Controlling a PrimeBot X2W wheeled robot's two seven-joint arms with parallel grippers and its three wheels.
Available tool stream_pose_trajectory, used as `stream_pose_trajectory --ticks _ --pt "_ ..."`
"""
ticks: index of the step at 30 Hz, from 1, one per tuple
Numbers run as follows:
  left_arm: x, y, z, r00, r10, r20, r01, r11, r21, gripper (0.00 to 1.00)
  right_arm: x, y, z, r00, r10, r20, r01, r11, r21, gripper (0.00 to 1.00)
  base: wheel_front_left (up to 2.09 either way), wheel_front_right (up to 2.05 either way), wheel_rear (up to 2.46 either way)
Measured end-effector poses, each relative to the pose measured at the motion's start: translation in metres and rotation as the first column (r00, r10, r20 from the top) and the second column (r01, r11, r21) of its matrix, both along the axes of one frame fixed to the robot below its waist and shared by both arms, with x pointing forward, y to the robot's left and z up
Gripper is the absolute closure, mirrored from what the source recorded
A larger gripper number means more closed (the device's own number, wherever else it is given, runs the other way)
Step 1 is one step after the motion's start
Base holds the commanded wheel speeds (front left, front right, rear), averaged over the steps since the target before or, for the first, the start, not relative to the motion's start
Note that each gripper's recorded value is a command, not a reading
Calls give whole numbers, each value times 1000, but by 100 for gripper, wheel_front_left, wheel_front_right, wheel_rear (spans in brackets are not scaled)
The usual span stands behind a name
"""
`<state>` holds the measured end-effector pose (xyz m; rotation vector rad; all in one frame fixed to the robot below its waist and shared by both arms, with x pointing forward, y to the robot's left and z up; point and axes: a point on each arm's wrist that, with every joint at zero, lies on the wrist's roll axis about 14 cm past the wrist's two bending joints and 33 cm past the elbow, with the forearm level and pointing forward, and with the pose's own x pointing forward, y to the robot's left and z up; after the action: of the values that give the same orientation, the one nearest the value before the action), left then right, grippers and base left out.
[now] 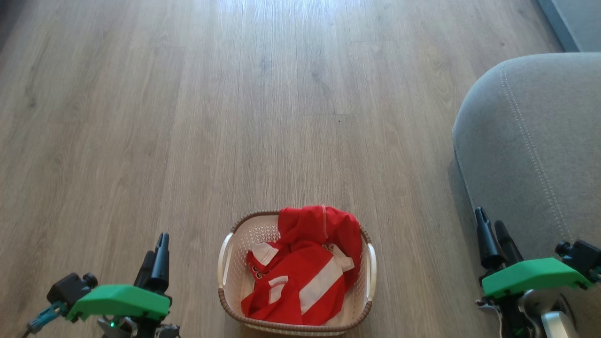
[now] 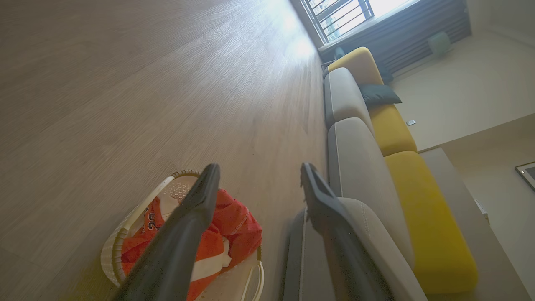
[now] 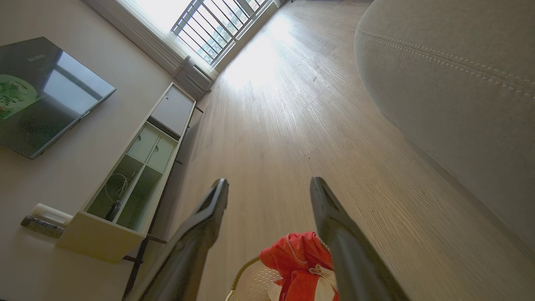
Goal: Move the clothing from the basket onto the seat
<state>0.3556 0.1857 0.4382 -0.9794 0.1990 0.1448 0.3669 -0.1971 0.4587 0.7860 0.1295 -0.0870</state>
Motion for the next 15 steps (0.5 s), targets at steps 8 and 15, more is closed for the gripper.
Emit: stream_pose_trajectory --ticks 8,15 --pt "1 -2 3 1000 -18 12 17 997 73 0 1 2 1 1000 16 4 -16 997 -81 0 0 0 0" --pt "2 -2 6 999 -30 25 26 988 154 0 2 4 1 999 41 6 -39 984 -176 0 0 0 0"
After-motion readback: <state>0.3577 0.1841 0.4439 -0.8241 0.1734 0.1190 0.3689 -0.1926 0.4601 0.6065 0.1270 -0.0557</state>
